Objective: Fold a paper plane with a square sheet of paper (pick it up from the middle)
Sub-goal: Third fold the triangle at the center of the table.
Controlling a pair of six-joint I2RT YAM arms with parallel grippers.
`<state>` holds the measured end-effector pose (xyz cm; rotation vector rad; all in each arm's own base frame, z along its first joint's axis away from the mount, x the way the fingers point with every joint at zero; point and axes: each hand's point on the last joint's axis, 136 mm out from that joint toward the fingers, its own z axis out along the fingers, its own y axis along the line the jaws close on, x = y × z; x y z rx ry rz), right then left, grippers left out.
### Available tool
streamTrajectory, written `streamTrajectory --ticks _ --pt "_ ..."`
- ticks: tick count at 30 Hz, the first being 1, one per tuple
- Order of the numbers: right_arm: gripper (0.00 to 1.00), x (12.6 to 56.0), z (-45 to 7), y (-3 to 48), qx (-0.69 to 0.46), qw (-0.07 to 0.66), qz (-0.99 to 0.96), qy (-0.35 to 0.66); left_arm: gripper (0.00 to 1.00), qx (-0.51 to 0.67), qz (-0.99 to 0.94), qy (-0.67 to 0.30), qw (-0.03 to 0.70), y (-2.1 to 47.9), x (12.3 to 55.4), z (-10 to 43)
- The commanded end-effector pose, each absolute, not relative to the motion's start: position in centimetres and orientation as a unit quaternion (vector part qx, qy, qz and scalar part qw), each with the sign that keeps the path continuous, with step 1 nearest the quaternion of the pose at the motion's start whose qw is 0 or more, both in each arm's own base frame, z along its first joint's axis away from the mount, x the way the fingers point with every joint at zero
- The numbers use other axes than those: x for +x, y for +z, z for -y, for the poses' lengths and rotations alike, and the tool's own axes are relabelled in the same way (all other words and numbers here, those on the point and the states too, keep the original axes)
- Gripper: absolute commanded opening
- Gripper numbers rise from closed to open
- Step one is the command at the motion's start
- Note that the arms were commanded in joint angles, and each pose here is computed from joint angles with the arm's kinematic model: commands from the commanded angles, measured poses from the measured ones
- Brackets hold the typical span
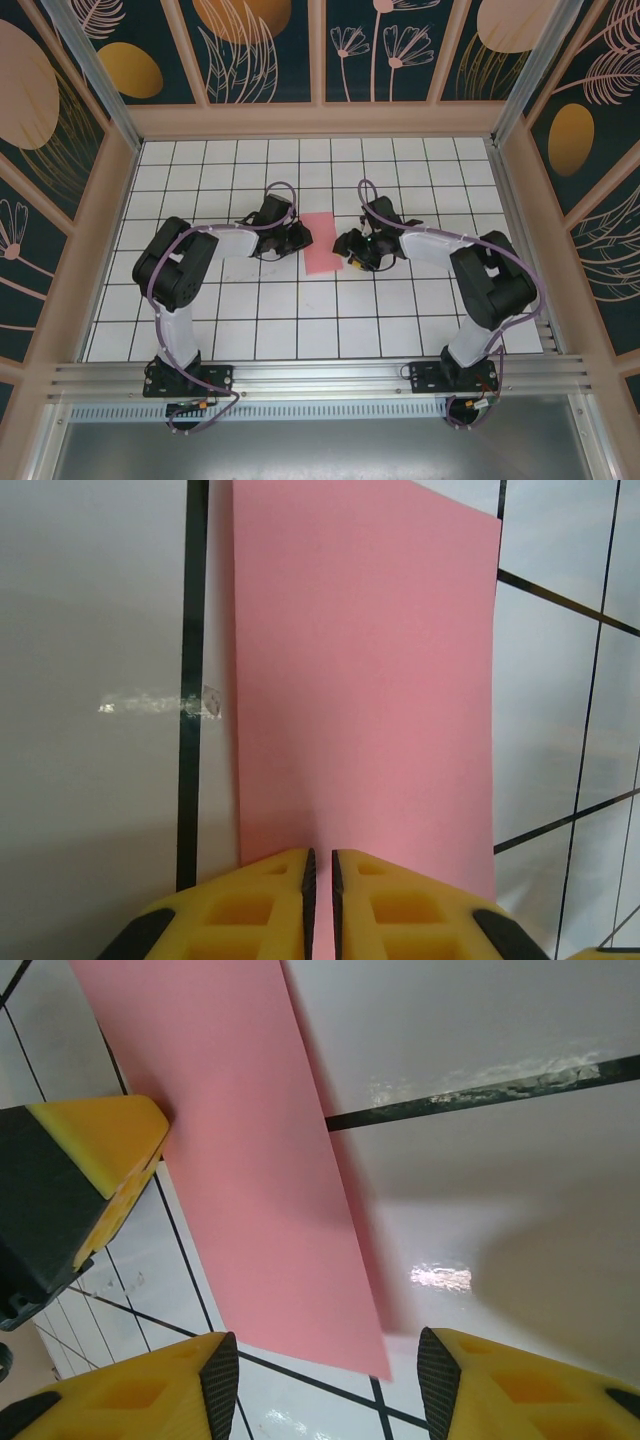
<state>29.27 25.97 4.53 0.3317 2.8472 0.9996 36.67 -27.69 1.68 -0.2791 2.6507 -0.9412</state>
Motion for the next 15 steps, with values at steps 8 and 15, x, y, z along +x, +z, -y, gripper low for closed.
streamTrajectory --ticks 8,15 --pt "0.50 27.6 -27.5 3.1 0.083 0.014 -0.939 0.332 0.17 -0.122 -0.939 -0.295 0.128 -0.8 35.8 26.7" --pt "0.49 27.8 -27.9 3.3 0.086 0.016 -0.934 0.347 0.17 -0.124 -0.939 -0.296 0.124 -0.9 35.6 26.7"
